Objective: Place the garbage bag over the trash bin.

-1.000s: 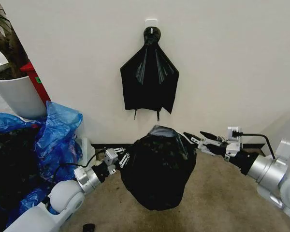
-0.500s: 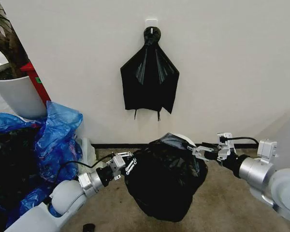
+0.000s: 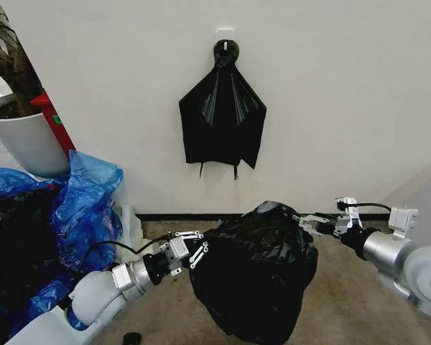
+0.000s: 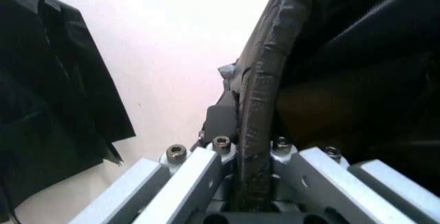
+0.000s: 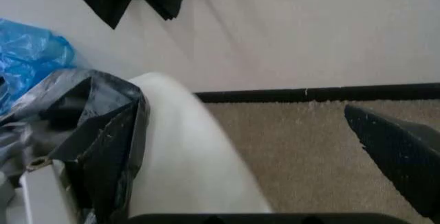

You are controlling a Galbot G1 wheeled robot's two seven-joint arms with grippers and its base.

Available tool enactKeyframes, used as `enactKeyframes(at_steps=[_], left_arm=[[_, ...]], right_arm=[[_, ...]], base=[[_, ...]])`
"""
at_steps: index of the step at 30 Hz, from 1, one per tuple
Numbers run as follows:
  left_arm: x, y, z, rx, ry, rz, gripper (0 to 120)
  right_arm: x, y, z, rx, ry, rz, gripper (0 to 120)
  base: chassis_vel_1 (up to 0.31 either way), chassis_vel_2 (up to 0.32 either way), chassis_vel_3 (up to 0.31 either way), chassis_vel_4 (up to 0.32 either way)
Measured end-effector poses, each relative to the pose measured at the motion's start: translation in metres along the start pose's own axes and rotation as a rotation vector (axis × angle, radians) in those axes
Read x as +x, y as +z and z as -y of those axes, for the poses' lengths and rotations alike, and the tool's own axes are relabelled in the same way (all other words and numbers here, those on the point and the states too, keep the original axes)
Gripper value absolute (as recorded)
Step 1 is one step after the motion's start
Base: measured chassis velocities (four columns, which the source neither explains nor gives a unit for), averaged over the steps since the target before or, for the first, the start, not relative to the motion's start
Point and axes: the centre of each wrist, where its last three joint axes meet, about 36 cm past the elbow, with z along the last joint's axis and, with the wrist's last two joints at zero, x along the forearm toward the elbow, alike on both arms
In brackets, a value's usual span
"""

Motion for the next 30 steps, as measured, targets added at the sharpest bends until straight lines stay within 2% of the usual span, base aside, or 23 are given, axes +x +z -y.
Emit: enactKeyframes(at_steps=[3, 8, 10, 14, 15, 16, 19, 30], left_arm=[[0.001, -0.004, 0.002, 0.011, -0.001, 0.011, 0], [0.001, -0.004, 0.002, 0.040, -0.015, 0.025, 0], [0.001, -0.003, 0.001, 0.127, -0.053, 0.037, 0], [0.002, 0.001, -0.001, 0.188, -0.084, 0.031, 0], [0.008, 0.013, -0.007, 0.257, -0.122, 0.002, 0], [0.015, 0.028, -0.011, 0.287, -0.142, -0.026, 0], [0.019, 0.043, -0.011, 0.312, -0.152, -0.045, 0], [0.022, 0.049, -0.017, 0.369, -0.210, -0.041, 0]], right_arm=[[-0.003, 0.001, 0.013, -0.020, 0.002, 0.007, 100], [0.000, 0.002, 0.013, -0.044, -0.033, 0.024, 100], [-0.002, 0.005, 0.024, -0.081, -0.140, 0.084, 100], [-0.004, 0.007, 0.033, -0.078, -0.192, 0.127, 100], [0.000, 0.003, 0.033, -0.088, -0.221, 0.151, 100], [0.007, -0.005, 0.026, -0.123, -0.261, 0.170, 100], [0.014, -0.012, 0.016, -0.172, -0.280, 0.150, 100], [0.012, 0.007, 0.010, -0.221, -0.287, 0.084, 100]], base=[[0.000, 0.000, 0.000, 0.000], [0.000, 0.000, 0.000, 0.000], [0.000, 0.000, 0.000, 0.000], [0.000, 0.000, 0.000, 0.000], [0.000, 0.000, 0.000, 0.000], [0.000, 0.000, 0.000, 0.000], [0.000, 0.000, 0.000, 0.000], [0.000, 0.000, 0.000, 0.000]])
